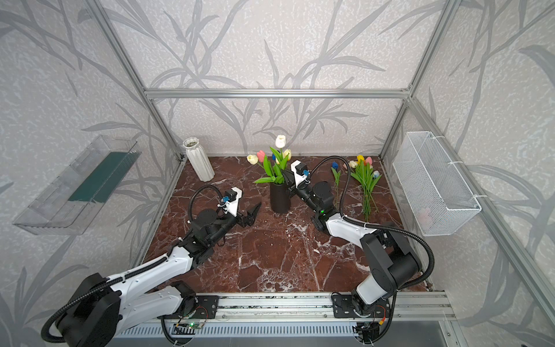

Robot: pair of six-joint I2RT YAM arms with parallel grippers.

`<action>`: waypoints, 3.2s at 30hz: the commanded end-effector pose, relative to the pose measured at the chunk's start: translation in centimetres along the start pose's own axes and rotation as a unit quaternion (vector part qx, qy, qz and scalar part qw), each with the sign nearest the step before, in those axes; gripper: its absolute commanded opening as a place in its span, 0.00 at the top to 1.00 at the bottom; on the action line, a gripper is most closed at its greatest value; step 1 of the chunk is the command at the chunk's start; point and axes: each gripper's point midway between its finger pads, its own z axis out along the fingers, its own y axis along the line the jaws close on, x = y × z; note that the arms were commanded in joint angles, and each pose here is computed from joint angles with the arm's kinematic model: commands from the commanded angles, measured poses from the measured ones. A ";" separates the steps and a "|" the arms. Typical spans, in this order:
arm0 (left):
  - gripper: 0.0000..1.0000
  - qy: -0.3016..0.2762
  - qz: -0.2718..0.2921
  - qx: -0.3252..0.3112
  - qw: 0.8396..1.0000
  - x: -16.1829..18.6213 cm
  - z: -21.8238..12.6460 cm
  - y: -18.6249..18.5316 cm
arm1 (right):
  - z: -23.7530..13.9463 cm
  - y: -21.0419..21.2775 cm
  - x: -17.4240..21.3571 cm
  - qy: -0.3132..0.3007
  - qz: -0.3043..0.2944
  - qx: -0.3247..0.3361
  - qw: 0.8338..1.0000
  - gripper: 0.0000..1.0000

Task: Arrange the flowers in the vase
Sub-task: 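Lower the white tulip stem into the brown vase with the right gripper, then open the right gripper and move it back to the tulip pile, then lower the right gripper and close it on a blue tulip stem, then lift the blue tulip upright and carry it over the brown vase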

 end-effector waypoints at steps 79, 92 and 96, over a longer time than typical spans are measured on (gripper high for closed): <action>0.11 -0.031 0.027 -0.036 0.999 -0.1 -0.7 -1.2 | -8.1 -25.6 20.2 0.514 0.178 0.320 0.776 1.00; 0.19 -0.025 -0.003 -0.112 0.993 0.0 -0.9 2.6 | -3.7 -6.8 -6.8 0.039 0.155 -0.008 0.987 1.00; 0.29 -0.019 -0.004 -0.104 0.994 -0.3 -0.1 2.5 | -3.4 -1.0 -11.1 -0.040 0.127 -0.119 0.984 1.00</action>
